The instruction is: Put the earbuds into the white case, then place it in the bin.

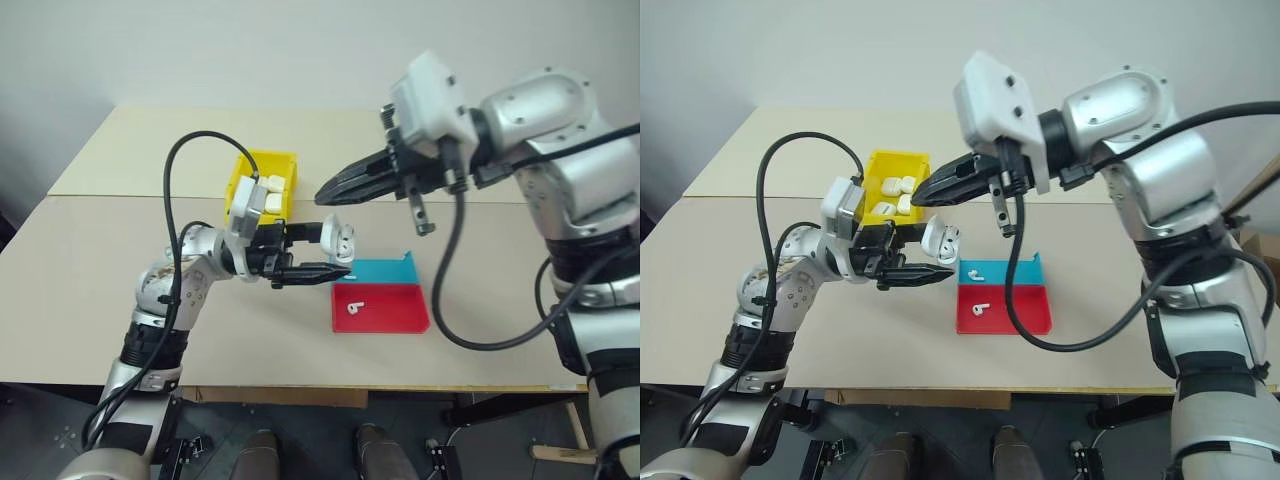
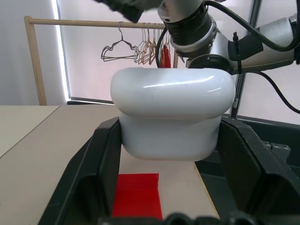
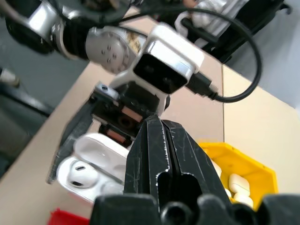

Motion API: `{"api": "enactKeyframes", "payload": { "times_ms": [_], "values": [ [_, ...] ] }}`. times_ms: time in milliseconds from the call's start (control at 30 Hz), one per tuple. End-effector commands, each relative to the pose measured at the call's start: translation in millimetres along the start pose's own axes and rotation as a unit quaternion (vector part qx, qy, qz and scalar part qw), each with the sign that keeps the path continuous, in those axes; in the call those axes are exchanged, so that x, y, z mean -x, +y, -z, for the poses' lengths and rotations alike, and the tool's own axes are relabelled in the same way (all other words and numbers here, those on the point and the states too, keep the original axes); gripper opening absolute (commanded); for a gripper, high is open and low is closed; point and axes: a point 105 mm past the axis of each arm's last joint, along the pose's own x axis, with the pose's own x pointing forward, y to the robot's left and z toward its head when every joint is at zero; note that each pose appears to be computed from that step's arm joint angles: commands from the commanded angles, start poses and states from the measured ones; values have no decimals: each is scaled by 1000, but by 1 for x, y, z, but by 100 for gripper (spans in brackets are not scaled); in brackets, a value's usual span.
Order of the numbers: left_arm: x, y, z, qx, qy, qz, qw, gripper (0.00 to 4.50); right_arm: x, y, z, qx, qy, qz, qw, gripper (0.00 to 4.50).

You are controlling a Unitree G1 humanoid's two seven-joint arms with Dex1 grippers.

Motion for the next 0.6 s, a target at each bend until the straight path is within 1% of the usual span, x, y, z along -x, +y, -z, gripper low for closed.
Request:
{"api": "enactKeyframes", "payload": {
  "times_ms": [33,133,267,467,600],
  "values": [
    [-5,-4,-9,-25,3,5,1000,276,-4,-3,-6,69,26,-34,997,3],
    [-4,-5,-9,-25,4,4,1000,276,-8,-1,-5,86,31,-59,994,3],
    [-2,-6,-11,-26,4,1,1000,276,-3,6,-2,108,49,-90,989,3],
    [3,-3,-14,-32,3,-9,999,276,16,15,-1,112,55,-92,988,3],
    [5,-2,-16,-35,1,-17,999,276,25,16,1,106,54,-71,990,3]
  ]
}}
